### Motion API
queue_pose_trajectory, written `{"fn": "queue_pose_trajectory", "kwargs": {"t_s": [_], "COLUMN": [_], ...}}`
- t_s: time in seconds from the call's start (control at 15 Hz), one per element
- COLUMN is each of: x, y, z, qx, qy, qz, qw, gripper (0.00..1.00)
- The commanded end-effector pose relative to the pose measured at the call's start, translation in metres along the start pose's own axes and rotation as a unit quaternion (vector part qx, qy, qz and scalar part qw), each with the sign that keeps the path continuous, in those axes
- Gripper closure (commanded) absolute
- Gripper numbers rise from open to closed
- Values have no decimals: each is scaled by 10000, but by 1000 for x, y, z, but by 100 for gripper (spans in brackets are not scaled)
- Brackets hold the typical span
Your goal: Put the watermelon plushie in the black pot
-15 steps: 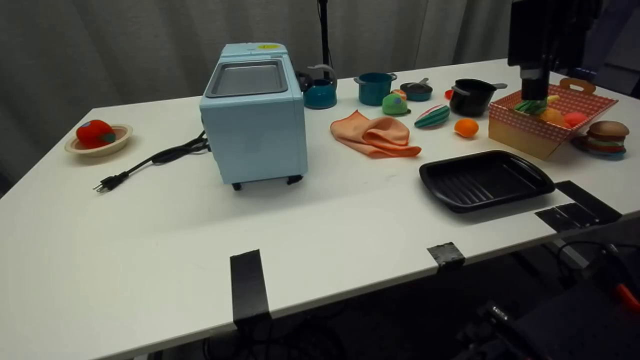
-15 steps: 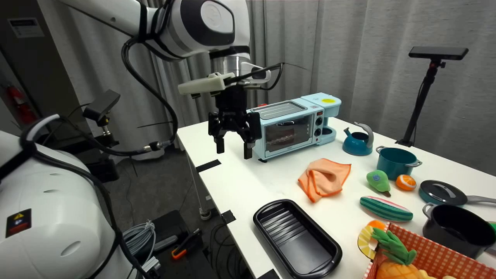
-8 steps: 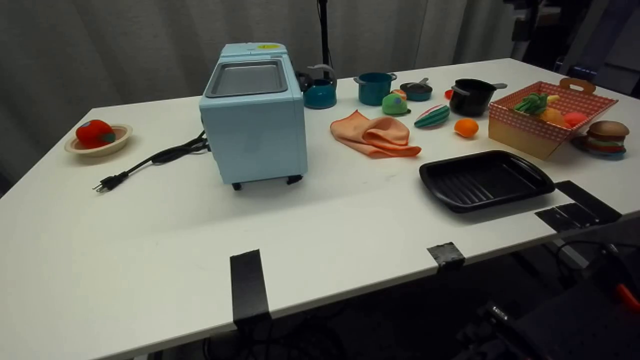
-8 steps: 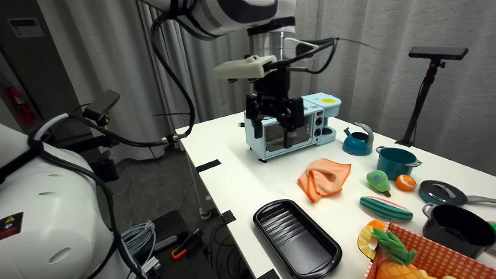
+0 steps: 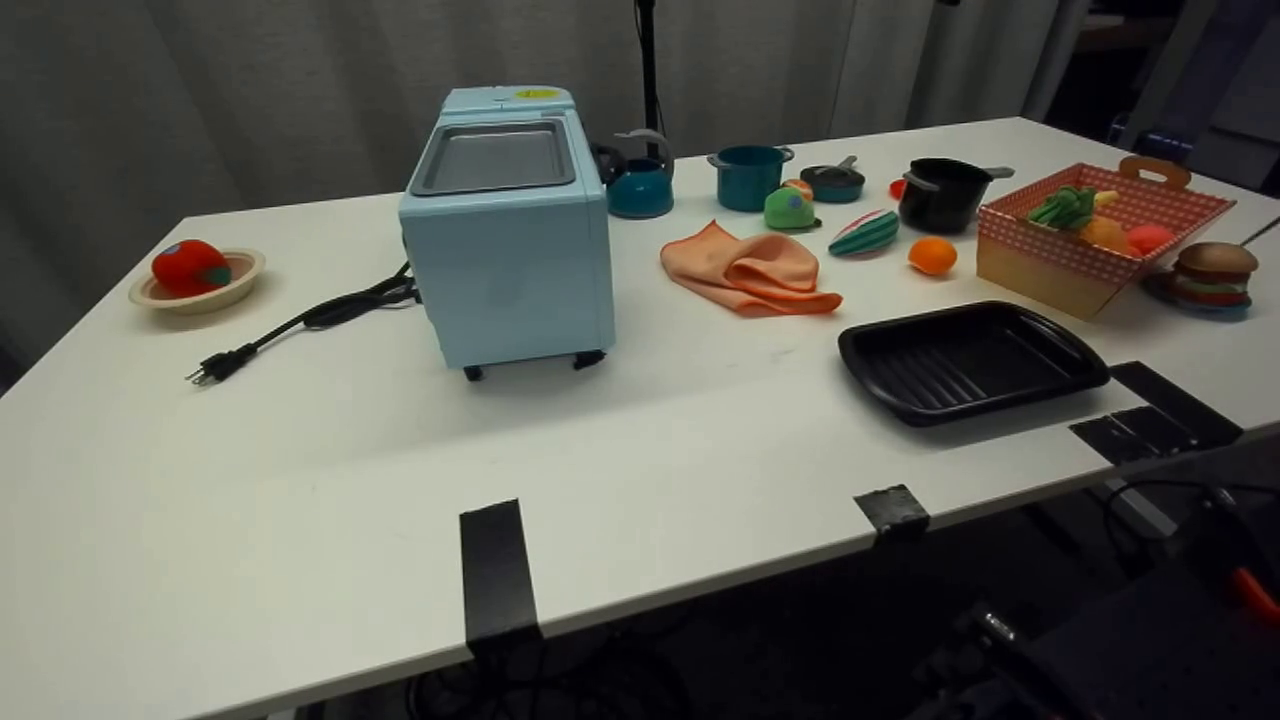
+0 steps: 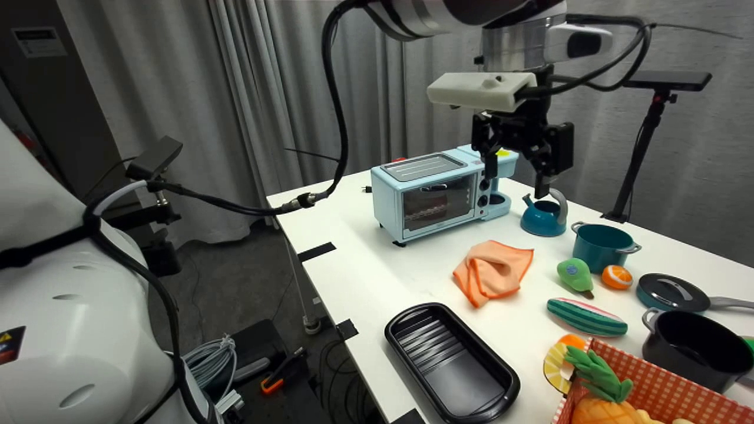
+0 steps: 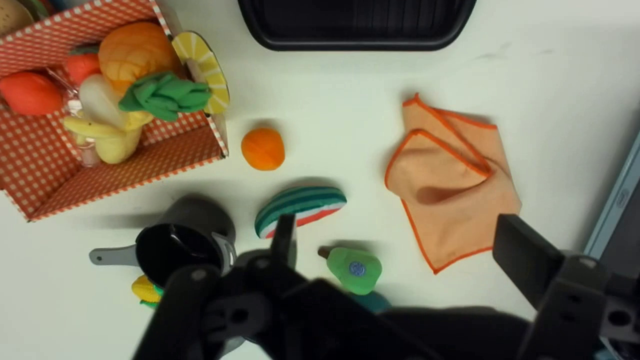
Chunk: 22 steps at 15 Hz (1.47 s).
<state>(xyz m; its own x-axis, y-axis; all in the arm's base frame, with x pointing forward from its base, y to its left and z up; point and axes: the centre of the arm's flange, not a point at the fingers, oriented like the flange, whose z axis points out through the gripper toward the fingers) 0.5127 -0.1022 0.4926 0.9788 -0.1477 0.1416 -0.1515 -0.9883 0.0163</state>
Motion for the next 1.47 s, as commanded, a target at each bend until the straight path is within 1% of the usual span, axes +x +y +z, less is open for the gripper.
{"fn": "queue_pose_trajectory", "kwargs": {"t_s": [0.0,0.07,0.2,0.53,0.6,0.73,0.93,1.2,1.4], "x": [53,22,28,26,34,48,83,129,159], "y": [5,1,0,-1,-1,3,17,30,28], "z": [10,7,16,12,13,16,27,58,89], "qx": [268,136,132,137,106,108,139,115,74], "qy": [239,132,82,106,178,178,146,46,-52], "qz": [398,173,179,171,379,604,1082,1591,1797], "qw": [9986,9997,9997,9997,9991,9980,9939,9872,9837], "gripper": [0,0,0,0,0,0,0,0,0]}}
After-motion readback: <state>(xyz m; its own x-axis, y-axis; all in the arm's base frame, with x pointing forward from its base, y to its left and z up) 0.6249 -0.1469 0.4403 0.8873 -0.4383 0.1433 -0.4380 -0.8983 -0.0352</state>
